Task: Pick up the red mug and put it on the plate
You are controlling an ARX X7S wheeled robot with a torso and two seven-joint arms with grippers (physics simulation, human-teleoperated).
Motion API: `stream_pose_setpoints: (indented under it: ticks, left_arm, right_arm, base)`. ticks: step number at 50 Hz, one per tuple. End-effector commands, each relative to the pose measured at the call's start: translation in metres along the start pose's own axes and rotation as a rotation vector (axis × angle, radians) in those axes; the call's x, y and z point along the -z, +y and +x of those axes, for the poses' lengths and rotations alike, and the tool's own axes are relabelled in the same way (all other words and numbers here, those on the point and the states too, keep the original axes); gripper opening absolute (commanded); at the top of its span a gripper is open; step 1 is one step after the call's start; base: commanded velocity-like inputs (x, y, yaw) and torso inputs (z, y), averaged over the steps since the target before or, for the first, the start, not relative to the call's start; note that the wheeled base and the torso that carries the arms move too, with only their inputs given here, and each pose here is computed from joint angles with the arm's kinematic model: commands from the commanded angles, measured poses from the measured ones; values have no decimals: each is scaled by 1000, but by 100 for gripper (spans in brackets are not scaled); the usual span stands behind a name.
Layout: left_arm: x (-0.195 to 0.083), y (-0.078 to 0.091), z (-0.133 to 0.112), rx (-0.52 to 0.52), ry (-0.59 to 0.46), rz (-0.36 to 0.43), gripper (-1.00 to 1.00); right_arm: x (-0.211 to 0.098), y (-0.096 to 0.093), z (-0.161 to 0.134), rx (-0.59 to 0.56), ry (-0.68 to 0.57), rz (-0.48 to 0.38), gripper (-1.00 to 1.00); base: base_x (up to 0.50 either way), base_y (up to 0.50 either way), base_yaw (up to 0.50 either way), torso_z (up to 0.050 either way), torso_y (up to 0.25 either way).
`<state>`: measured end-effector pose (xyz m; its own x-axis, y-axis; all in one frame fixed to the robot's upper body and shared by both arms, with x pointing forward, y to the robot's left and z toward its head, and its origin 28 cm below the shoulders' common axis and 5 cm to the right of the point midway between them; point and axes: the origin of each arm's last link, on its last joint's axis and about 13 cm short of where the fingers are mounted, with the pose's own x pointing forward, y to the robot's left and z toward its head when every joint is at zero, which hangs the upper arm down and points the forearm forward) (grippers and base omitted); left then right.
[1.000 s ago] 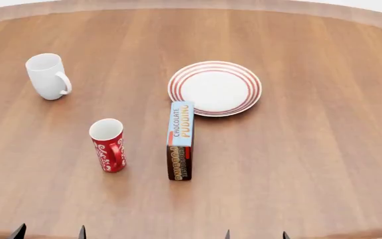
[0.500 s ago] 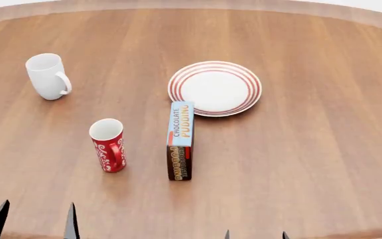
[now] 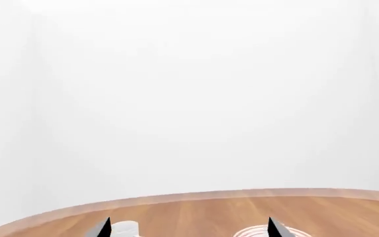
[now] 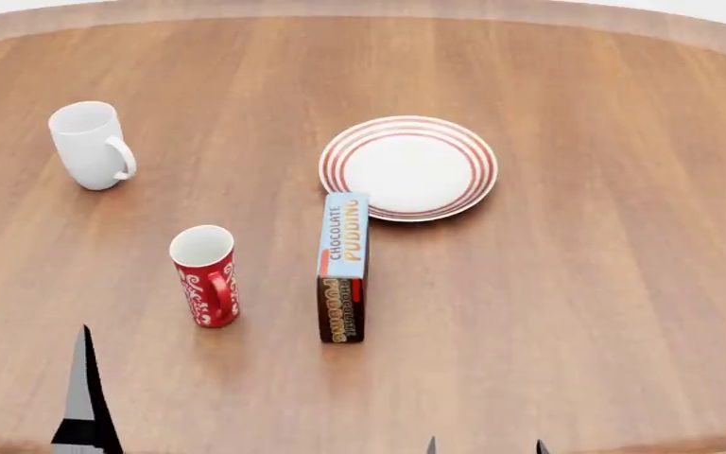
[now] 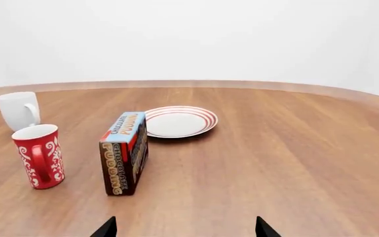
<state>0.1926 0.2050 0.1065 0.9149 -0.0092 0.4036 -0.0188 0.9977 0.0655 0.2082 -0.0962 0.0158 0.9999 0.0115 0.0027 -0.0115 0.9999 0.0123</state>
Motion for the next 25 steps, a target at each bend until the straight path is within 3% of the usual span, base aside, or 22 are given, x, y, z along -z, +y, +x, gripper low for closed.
stream_pose_setpoints:
  ticks: [1, 25]
  left_arm:
    - [-19, 1, 1, -4, -79, 9, 100]
    - [-28, 2, 2, 9, -120, -19, 100]
  right_arm:
    - [1, 0, 0, 0, -1, 2, 100]
    - [-2, 0, -1, -7, -21, 17, 100]
  base:
    - [0, 0, 0, 0, 0]
    - [0, 0, 0, 0, 0]
